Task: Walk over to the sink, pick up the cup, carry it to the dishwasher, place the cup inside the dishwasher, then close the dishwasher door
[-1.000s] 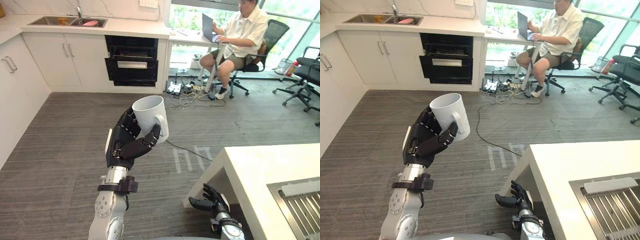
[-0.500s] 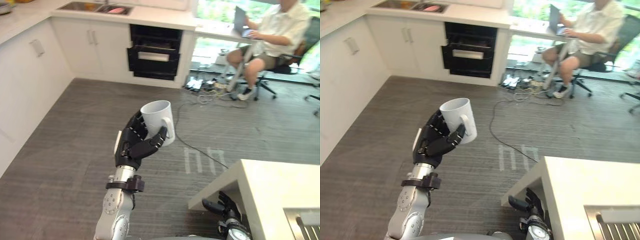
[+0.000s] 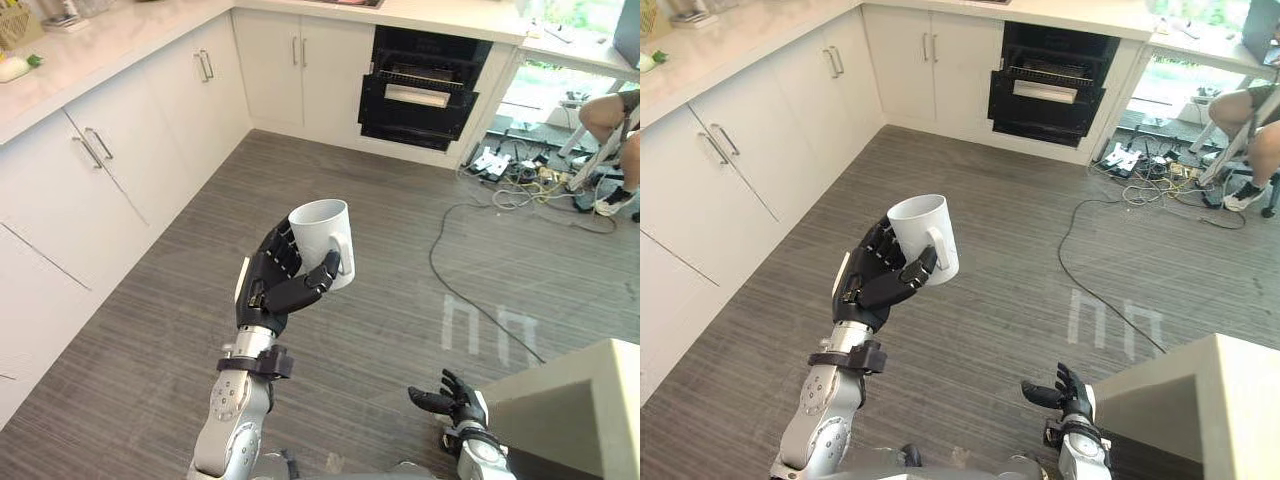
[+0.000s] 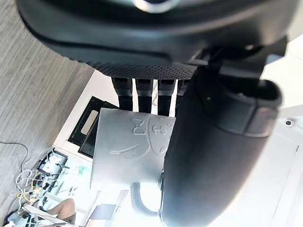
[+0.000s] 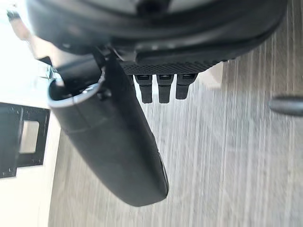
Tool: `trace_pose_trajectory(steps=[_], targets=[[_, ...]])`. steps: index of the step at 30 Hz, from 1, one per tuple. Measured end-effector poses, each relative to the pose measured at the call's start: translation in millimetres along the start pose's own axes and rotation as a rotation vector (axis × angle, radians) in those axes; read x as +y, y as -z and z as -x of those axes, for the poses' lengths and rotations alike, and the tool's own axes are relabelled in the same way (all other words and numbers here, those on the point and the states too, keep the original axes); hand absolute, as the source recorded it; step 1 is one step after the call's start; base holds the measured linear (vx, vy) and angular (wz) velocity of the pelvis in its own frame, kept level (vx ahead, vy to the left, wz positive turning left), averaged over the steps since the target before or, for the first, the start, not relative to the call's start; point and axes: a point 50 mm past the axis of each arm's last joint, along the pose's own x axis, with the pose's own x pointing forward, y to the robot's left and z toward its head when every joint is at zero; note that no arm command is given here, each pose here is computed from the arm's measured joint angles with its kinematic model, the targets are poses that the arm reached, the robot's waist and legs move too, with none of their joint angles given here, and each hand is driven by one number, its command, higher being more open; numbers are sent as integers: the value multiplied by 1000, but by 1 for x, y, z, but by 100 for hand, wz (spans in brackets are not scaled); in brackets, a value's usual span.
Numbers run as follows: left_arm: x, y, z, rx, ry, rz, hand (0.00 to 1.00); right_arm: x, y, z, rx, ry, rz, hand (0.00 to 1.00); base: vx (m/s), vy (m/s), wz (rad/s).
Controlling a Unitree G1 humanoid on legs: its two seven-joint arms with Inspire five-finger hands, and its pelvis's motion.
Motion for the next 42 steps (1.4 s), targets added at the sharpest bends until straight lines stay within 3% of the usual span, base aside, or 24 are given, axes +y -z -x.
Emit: trace_pose_trajectory(steps=[13, 20, 28, 35, 42], targets=[[-8, 3, -8, 1, 28, 15, 30, -1, -87, 4, -355, 8, 19, 90, 348, -80, 32], [-19, -5, 1, -33, 36, 73, 30, 21, -109, 35, -548, -70, -7, 90, 519, -146, -21], [-15, -10, -1, -70, 13, 73, 30, 18, -96, 12, -436, -50, 31, 90, 538, 191, -20], [-5, -13, -1, -43, 33, -32, 30, 25, -80, 9, -363, -50, 21, 90, 634, 219, 2], [-29, -26, -1, -116, 142, 8, 30, 27, -85, 23, -426, -62, -4, 90, 596, -63, 31]])
